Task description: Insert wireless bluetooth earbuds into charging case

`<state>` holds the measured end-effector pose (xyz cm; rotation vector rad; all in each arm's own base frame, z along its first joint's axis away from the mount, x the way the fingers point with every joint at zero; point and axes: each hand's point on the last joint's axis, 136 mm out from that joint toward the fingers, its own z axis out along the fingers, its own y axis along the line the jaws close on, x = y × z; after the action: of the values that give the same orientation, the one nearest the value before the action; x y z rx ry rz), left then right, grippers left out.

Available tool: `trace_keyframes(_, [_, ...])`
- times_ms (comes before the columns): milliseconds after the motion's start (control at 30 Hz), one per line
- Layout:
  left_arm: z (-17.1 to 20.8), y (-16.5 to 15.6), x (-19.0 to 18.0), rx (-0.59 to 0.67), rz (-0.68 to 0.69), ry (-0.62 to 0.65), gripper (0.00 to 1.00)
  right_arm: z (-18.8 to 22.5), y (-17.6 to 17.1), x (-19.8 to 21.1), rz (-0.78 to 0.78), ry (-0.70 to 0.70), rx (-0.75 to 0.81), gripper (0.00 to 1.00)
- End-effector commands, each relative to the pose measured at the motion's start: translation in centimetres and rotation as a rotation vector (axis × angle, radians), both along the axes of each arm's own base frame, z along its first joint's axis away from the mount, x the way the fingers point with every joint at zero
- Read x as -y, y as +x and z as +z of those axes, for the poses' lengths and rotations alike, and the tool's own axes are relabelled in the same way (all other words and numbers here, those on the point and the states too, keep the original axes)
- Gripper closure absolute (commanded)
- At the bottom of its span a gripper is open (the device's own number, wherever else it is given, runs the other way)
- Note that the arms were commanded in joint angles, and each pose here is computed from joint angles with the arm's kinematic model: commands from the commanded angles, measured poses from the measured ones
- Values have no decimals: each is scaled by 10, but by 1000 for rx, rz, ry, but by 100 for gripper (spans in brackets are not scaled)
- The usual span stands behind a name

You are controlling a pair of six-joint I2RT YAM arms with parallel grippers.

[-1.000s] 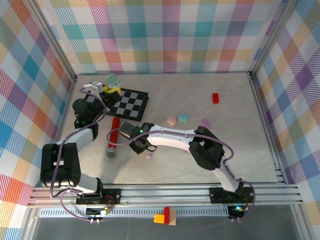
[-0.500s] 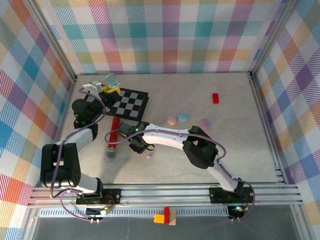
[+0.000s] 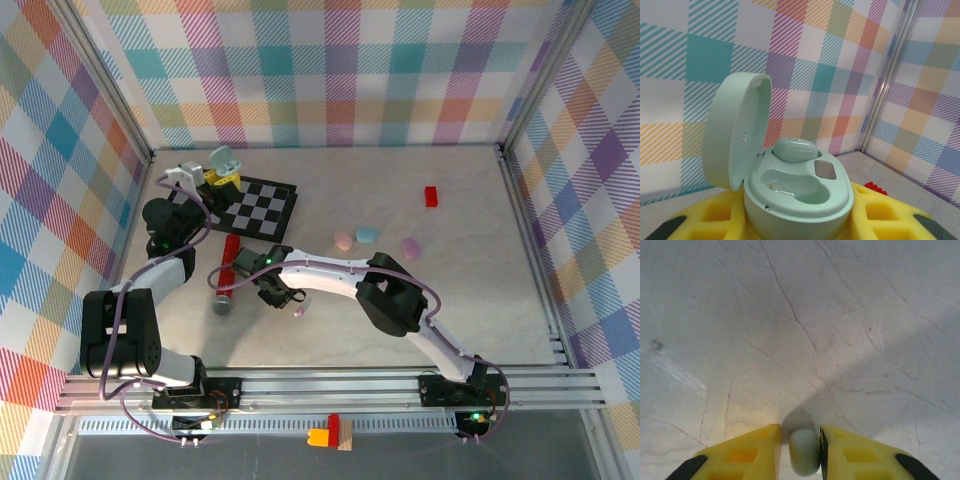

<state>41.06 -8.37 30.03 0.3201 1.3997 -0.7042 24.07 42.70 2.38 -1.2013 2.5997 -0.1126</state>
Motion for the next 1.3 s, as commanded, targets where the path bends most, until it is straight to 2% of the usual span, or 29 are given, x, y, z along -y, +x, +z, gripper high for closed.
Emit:
trace_keyframes(0, [19, -11, -2, 71, -12, -4, 65, 1, 1, 4, -3, -28, 5, 78])
trace_keyframes(233, [19, -13, -2, 85, -14, -3, 65, 17, 3, 6, -40, 30, 12, 83])
trace_keyframes(433, [18, -15, -1, 96, -15, -14, 65, 58, 18, 28, -197, 255, -29, 84])
trace_keyframes(633, [17, -17, 10, 103, -40, -28, 65, 129, 44, 64, -335, 522, -22, 84])
trace_keyframes(833, [19, -27, 41, 129, -83, -25, 65, 226, 67, 100, -368, 794, 32, 83])
trace_keyframes(1033, [18, -42, 84, 179, -124, 74, 66, 311, 60, 107, -279, 1078, 5, 82])
trace_keyframes(1167, [9, -52, 125, 183, -172, 196, 65, 342, 51, 100, -216, 1179, -20, 81])
trace_keyframes(1267, [8, -57, 147, 196, -202, 223, 64, 346, 50, 98, -201, 1188, -33, 81])
